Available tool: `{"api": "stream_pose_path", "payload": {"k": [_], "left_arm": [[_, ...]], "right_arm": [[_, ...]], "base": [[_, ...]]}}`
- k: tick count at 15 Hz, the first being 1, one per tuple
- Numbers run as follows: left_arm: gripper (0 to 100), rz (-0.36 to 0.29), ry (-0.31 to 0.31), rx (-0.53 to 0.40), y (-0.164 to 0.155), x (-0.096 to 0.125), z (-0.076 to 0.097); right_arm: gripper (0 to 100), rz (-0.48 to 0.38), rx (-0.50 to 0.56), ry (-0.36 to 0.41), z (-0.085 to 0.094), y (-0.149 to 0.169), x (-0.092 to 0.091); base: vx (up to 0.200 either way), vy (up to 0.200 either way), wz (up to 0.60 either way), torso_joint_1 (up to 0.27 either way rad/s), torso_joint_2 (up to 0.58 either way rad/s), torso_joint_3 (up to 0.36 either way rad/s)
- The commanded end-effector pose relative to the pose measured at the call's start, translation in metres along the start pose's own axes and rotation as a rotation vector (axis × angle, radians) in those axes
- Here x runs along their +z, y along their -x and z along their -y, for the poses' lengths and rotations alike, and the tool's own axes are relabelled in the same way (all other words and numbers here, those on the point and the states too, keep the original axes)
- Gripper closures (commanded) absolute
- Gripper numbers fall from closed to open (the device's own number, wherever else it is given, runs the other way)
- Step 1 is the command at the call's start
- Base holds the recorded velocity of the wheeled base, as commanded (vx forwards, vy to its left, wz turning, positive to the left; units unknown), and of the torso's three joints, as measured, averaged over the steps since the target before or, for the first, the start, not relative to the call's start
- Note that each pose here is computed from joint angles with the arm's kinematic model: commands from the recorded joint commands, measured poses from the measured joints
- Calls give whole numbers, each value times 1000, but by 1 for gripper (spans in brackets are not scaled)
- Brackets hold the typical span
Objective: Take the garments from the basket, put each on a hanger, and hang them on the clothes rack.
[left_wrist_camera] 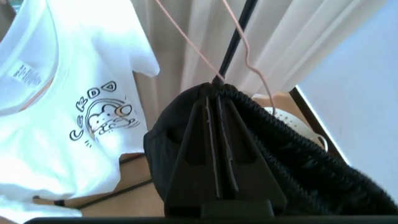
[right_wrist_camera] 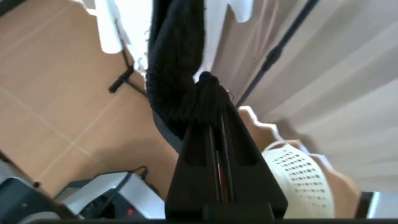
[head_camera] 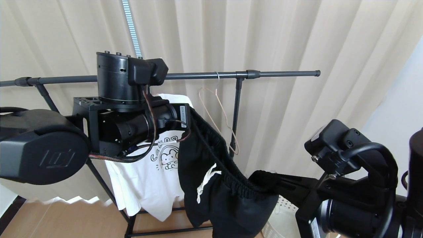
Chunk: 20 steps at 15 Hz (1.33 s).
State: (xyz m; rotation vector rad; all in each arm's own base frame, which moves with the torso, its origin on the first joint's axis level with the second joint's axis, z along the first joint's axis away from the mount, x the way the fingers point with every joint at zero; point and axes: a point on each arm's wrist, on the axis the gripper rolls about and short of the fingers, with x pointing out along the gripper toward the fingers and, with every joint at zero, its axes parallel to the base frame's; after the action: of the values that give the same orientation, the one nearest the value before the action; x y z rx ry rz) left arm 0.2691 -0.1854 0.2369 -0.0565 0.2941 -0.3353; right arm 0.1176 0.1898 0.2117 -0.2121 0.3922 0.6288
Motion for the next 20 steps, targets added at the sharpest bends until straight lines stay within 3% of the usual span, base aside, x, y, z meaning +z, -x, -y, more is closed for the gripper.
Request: {"api": "stream_pose_path", "payload": {"k": [1, 6, 14, 20], "left_arm": [[100, -4, -5, -11, -14, -1, 8], [100, 4, -3, -37, -21, 2, 18], [100, 19, 0, -29, -9, 5, 13], [100, 8, -29, 20, 28, -2, -14]], "right_arm": [[100, -16, 49, -57, -22, -14, 5], [100, -6, 86, -225, -40, -25, 18], [100, 18, 65, -211, -28, -14, 21], [100, 1, -98, -120, 14, -20, 13]], "base": [[0, 0, 0, 0, 0, 0], [0, 0, 0, 0, 0, 0], [0, 0, 0, 0, 0, 0], [0, 0, 0, 0, 0, 0]]}}
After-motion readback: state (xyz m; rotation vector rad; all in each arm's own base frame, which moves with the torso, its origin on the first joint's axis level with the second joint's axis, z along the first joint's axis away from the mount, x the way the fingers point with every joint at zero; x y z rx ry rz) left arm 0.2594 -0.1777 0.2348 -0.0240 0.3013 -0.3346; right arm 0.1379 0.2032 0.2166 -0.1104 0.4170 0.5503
